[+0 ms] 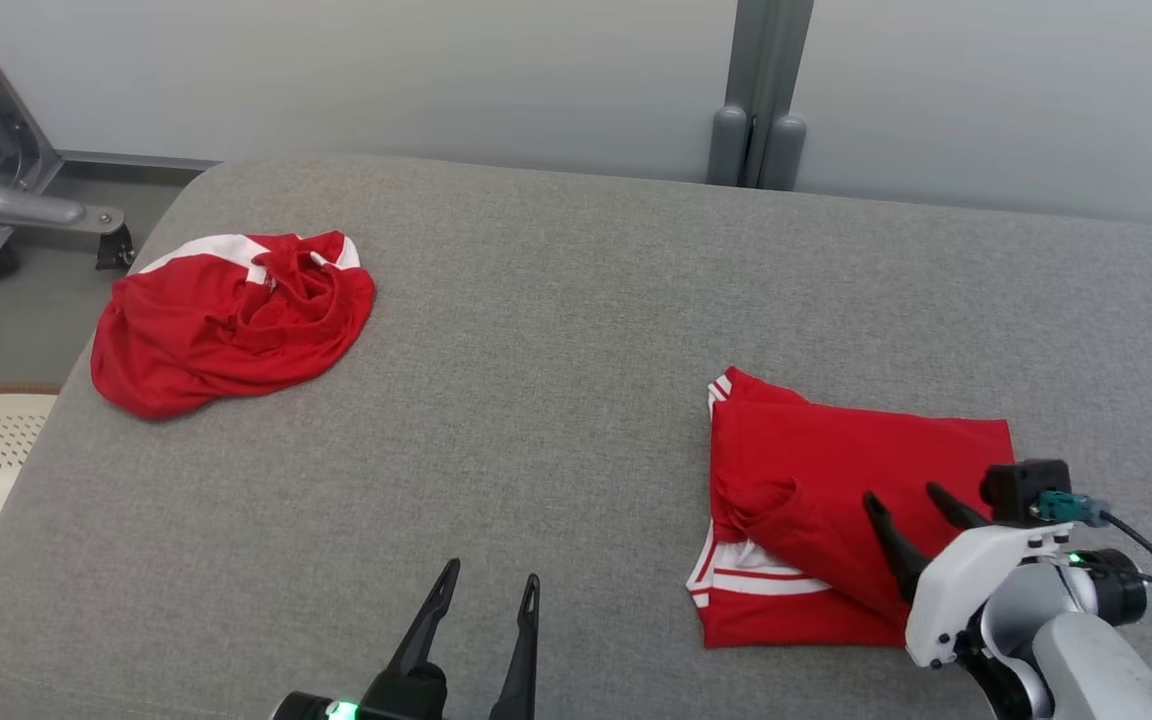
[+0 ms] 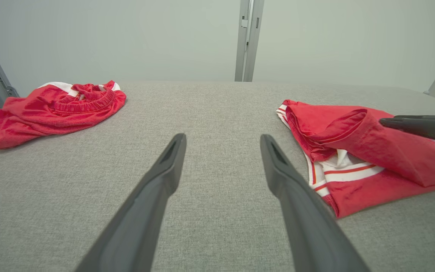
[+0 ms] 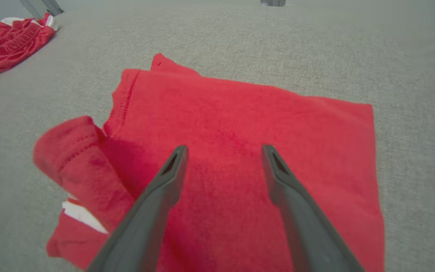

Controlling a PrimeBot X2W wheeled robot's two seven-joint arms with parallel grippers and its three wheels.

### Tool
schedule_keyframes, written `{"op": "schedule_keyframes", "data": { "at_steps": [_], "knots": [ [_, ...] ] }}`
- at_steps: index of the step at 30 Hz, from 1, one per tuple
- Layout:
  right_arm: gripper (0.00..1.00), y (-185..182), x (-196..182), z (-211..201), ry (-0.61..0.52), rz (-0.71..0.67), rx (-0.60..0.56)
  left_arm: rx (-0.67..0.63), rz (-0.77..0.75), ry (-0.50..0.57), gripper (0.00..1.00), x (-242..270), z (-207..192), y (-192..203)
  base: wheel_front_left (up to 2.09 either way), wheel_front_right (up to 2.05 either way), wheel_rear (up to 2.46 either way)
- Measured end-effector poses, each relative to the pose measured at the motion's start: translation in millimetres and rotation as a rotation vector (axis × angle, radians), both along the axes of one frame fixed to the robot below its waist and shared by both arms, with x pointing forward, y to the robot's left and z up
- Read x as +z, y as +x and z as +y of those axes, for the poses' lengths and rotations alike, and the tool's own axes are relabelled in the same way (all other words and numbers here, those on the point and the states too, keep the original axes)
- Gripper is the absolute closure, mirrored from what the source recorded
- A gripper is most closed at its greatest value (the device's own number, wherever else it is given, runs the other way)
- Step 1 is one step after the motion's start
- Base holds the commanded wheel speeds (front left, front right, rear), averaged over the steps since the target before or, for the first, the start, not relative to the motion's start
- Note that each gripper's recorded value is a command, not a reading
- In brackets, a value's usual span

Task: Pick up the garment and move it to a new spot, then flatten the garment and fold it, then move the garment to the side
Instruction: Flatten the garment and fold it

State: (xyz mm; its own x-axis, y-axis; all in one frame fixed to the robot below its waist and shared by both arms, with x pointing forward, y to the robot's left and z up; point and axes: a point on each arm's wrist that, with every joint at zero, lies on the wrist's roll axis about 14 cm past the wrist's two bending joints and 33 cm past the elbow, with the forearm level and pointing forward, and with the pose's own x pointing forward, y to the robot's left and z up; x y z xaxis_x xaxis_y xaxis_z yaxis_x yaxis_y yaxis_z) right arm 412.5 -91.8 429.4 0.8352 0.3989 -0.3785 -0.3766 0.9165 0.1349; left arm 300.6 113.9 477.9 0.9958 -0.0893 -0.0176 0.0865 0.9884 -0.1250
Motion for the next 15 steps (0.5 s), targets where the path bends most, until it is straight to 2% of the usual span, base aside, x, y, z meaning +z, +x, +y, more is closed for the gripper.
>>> {"op": "schedule_keyframes", "data": {
  "at_steps": [1, 2, 6, 9, 12, 15],
  "knots": [
    [0.36, -0.3, -3.0, 7.6, 0.008, 0.015, 0.025, 0.003, 0.002, 0.0, 0.0, -0.5, 0.7, -0.4, 0.0, 0.0, 0.0],
    [1.0, -0.9, -4.8, 16.1, 0.014, 0.021, 0.054, 0.008, 0.003, 0.001, 0.0, -0.8, 2.2, -0.4, 0.0, 0.0, 0.0],
    [1.0, -10.4, -14.6, 44.9, 0.053, 0.079, 0.143, 0.032, 0.006, 0.003, 0.0, -1.5, 8.7, -2.1, 0.0, 0.0, 0.0],
    [1.0, -30.9, -18.6, 78.1, 0.096, 0.129, 0.252, 0.044, 0.008, 0.003, 0.0, -1.9, 11.6, -3.8, 0.0, 0.0, 0.0],
    [1.0, -65.9, -17.8, 115.3, 0.156, 0.196, 0.386, 0.055, 0.005, 0.003, 0.0, -1.0, 14.3, -5.2, 0.0, 0.0, 0.0],
    [1.0, -96.0, -14.3, 133.8, 0.198, 0.228, 0.473, 0.06, -0.002, 0.002, 0.0, 0.6, 15.6, -6.2, 0.0, 0.0, 0.0]
  ]
}}
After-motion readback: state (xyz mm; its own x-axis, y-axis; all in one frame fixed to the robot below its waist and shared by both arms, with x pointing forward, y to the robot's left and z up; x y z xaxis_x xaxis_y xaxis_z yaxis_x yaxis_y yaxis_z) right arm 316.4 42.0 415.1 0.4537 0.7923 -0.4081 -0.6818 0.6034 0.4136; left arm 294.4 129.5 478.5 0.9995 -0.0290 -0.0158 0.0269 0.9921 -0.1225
